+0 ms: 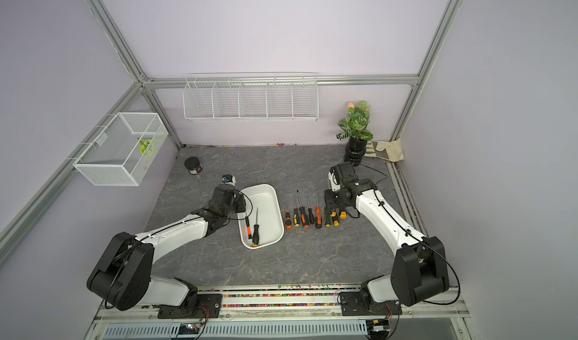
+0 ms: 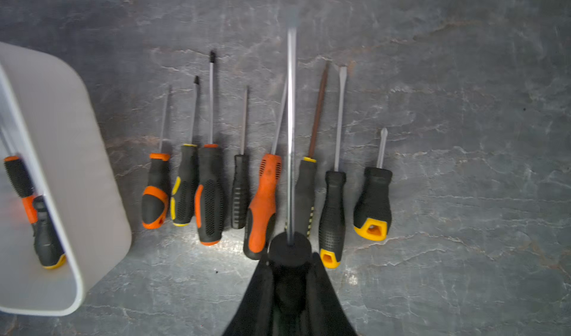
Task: Take out the screwdriver from the storage box
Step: Place the screwdriver at the center of the board.
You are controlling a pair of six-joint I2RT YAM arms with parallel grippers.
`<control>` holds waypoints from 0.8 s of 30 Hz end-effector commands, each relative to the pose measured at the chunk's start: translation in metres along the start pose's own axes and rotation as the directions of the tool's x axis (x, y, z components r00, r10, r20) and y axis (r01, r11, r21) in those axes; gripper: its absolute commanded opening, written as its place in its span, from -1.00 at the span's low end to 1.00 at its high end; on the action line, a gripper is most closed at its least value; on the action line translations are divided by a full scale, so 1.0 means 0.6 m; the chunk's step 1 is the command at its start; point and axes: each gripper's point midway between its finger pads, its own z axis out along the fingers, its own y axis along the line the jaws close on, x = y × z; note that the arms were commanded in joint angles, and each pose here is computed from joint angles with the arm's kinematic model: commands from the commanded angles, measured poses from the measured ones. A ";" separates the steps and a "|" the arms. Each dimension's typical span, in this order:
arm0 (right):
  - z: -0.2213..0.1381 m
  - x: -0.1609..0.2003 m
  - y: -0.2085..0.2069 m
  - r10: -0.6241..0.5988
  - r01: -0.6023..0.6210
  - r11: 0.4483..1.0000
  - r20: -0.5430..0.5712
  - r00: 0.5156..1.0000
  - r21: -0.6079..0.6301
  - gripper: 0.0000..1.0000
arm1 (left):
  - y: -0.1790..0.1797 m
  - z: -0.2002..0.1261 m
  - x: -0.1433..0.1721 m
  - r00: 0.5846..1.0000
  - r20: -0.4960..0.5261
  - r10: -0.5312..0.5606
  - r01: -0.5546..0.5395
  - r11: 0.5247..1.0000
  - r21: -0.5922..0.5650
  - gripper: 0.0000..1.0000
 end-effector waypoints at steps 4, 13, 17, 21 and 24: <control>0.046 0.026 -0.093 0.036 -0.025 0.989 -0.076 0.996 0.143 -1.00 | -0.007 0.006 -0.013 1.000 0.015 0.008 -0.008 1.000 0.014 -1.00; 0.079 0.039 -0.151 0.056 -0.028 0.964 -0.100 0.993 0.263 -1.00 | -0.013 0.011 -0.009 1.000 0.005 0.013 -0.013 0.999 0.029 -1.00; 0.093 0.035 -0.168 0.082 -0.050 0.964 -0.113 0.990 0.261 -1.00 | -0.010 0.009 -0.009 1.000 0.006 0.013 -0.013 1.000 0.024 -1.00; 0.109 0.033 -0.175 0.100 -0.066 0.968 -0.131 0.986 0.241 -1.00 | -0.010 0.009 -0.009 1.000 0.007 0.012 -0.012 1.000 0.025 -1.00; 0.123 0.034 -0.173 0.102 -0.067 0.972 -0.151 0.983 0.223 -1.00 | -0.011 0.010 -0.009 1.000 0.007 0.011 -0.011 1.000 0.026 -1.00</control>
